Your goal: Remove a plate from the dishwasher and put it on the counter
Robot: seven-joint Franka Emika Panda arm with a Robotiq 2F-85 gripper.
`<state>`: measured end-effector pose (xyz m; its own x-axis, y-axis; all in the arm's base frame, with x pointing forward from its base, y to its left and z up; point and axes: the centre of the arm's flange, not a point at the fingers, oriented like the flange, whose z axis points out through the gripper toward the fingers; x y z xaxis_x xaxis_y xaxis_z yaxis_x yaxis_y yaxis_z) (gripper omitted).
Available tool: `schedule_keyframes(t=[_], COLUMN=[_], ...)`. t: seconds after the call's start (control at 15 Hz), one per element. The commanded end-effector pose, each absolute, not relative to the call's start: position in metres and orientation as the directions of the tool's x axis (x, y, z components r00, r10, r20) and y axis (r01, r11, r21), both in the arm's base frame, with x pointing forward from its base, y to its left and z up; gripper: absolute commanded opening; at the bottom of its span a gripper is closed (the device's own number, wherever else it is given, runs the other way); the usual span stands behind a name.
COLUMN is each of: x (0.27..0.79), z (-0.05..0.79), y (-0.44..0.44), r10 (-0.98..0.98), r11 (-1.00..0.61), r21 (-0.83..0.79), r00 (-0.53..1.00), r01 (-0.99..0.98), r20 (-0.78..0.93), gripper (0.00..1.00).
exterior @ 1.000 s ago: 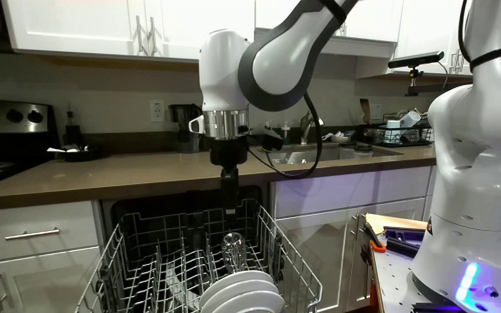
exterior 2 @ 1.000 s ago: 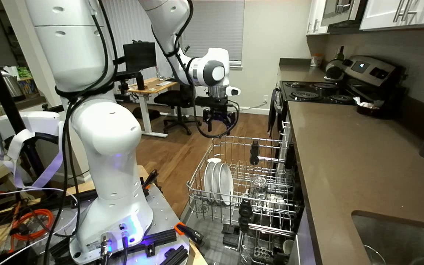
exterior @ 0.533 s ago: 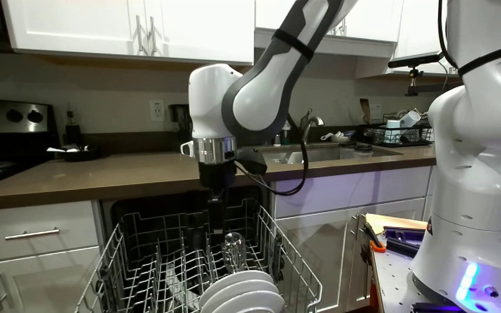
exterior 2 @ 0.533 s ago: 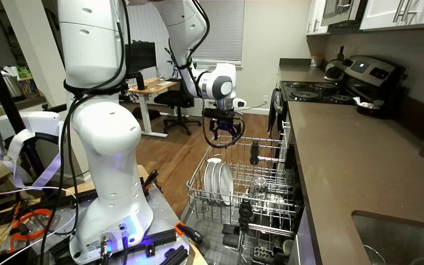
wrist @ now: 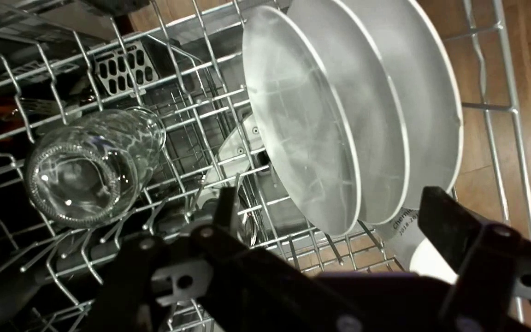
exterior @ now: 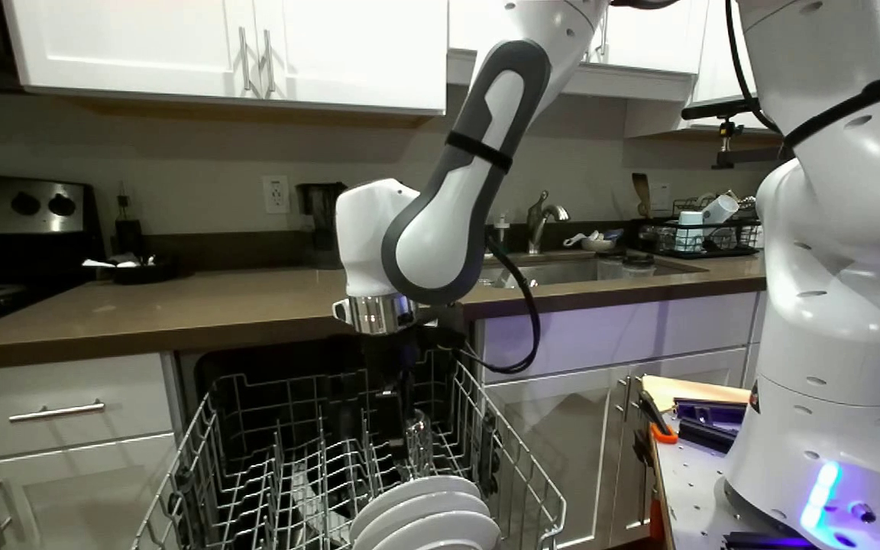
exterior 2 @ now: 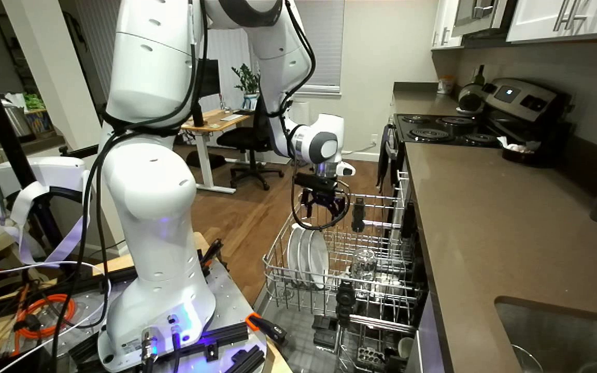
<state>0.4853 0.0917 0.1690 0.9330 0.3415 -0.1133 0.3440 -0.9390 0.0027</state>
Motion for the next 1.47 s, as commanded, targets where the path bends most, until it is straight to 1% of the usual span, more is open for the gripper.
schedule_keyframes(t=[0.0,0.07,0.4,0.67,1.2,1.4], x=[0.477,0.481,0.481,0.478,0.482,0.483], z=[0.157,0.159,0.157,0.138,0.117,0.104], y=[0.082,0.088,0.088,0.089,0.089,0.088], r10=[0.368,0.342,0.345,0.398,0.487,0.5], r11=[-0.93,-0.939,-0.938,-0.916,-0.87,-0.862], r21=[-0.066,-0.016,-0.02,-0.003,0.059,0.053], r00=[0.918,0.93,0.928,0.908,0.872,0.864], r01=[0.363,0.343,0.345,0.401,0.489,0.504], r20=[-0.145,-0.135,-0.138,-0.132,-0.045,-0.063], gripper=[1.0,1.0,1.0,1.0,1.0,1.0])
